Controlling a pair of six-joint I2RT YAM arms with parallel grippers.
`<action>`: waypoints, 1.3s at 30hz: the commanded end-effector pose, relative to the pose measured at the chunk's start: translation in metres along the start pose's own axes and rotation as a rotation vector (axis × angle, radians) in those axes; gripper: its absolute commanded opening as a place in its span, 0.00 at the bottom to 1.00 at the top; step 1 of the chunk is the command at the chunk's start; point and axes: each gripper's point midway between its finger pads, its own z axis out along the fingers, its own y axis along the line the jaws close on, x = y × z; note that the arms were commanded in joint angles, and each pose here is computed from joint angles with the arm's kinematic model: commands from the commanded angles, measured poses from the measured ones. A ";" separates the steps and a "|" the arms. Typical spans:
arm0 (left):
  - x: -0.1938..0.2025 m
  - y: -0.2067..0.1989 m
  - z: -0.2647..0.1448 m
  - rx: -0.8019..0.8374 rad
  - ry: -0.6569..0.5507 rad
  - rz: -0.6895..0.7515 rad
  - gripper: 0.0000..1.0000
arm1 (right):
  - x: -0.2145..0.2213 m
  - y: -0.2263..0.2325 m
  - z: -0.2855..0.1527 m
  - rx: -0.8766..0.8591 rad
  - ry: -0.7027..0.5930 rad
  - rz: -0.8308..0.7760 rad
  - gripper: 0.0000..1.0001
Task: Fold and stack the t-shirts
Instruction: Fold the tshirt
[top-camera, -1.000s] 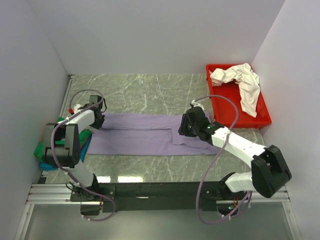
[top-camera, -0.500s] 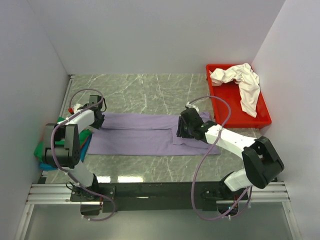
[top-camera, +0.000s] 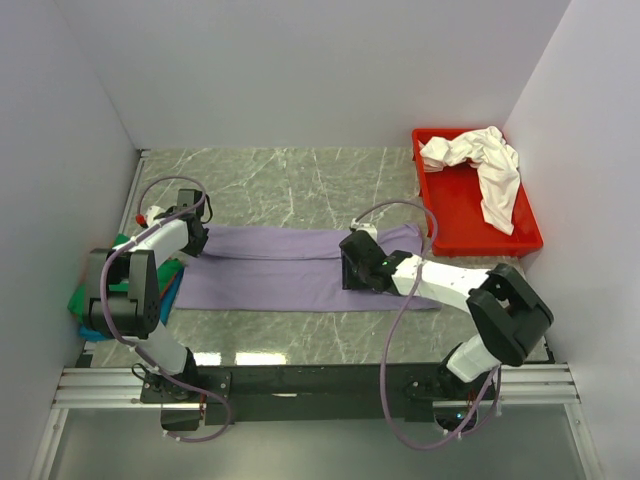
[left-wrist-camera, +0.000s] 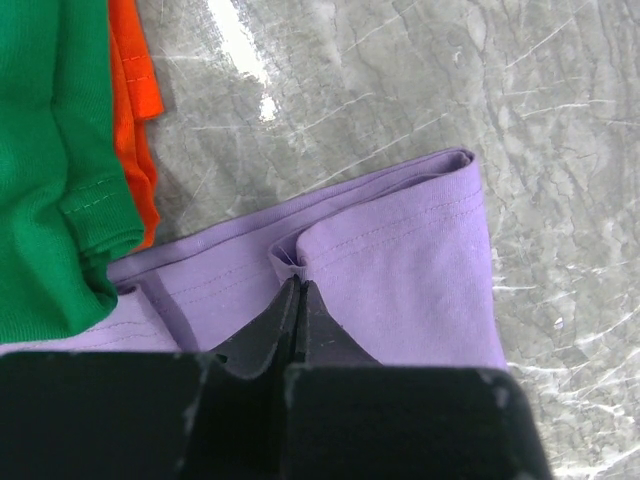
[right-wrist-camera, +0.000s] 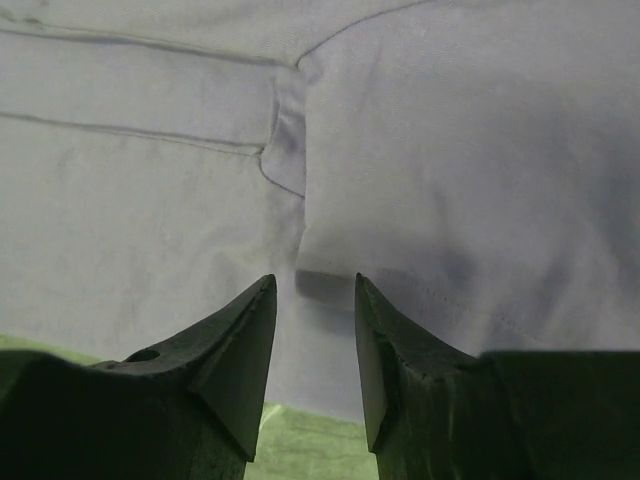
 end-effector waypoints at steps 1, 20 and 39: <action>-0.020 -0.024 -0.017 0.072 -0.046 -0.022 0.01 | -0.014 0.006 0.005 0.032 -0.046 0.002 0.44; -0.024 -0.030 -0.022 0.087 -0.049 -0.023 0.01 | -0.014 -0.001 -0.001 0.107 -0.042 -0.010 0.08; -0.041 -0.023 -0.033 0.104 -0.072 -0.064 0.01 | -0.021 -0.002 -0.060 0.024 -0.064 -0.011 0.00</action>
